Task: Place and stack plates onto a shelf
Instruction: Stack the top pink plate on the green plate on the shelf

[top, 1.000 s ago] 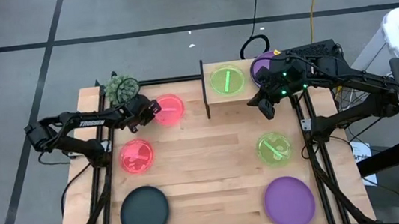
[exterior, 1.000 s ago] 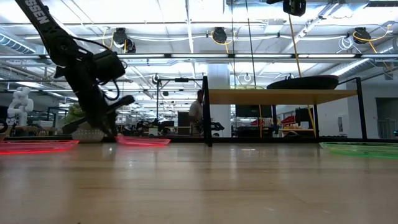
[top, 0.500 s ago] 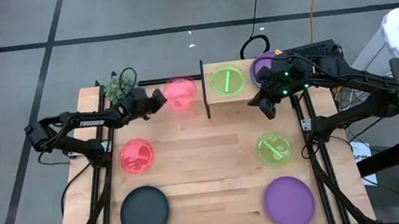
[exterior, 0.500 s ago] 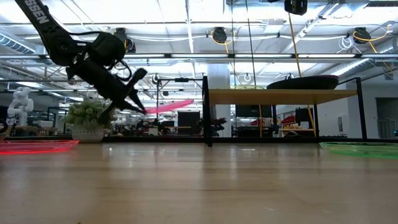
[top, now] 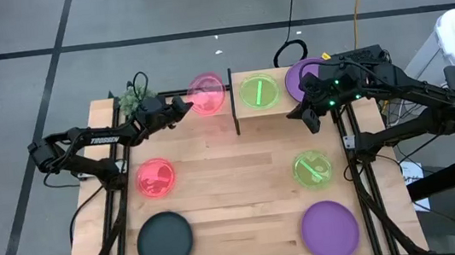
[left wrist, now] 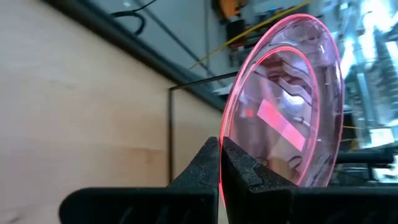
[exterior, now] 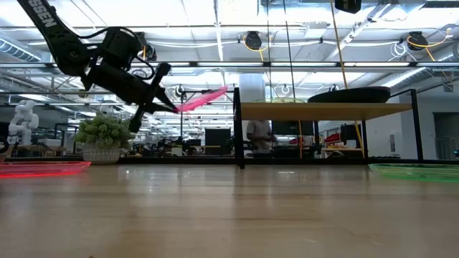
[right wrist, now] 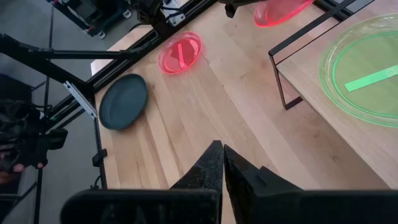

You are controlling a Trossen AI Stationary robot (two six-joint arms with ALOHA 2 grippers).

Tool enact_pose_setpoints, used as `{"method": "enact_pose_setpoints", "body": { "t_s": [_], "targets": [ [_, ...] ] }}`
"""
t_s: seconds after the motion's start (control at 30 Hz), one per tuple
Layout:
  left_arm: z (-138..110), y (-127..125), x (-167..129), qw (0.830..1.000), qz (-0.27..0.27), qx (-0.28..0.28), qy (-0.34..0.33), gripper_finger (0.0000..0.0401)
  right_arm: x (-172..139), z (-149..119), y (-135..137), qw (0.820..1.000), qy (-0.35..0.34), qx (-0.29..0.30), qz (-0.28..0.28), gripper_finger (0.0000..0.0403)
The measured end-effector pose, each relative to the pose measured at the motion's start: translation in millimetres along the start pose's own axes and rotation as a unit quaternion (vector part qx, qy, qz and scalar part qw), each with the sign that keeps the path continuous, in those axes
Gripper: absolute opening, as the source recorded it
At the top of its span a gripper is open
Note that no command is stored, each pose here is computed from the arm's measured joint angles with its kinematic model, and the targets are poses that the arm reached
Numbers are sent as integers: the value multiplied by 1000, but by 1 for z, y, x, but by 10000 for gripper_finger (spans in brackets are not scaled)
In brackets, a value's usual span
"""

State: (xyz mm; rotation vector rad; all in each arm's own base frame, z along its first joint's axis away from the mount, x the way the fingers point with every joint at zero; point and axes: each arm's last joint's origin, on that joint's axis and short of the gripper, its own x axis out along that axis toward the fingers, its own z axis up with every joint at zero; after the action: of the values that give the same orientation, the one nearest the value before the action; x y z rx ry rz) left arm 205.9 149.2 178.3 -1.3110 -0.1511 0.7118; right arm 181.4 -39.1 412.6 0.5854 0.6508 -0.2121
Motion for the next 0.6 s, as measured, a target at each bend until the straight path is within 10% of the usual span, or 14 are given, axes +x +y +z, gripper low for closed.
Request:
{"method": "enact_pose_setpoints", "body": {
  "t_s": [0.6],
  "targets": [
    [26,-100,12,978,-163,131,11,1,0,0,-1,1000,-7,-11,-14,0]
  ]
}}
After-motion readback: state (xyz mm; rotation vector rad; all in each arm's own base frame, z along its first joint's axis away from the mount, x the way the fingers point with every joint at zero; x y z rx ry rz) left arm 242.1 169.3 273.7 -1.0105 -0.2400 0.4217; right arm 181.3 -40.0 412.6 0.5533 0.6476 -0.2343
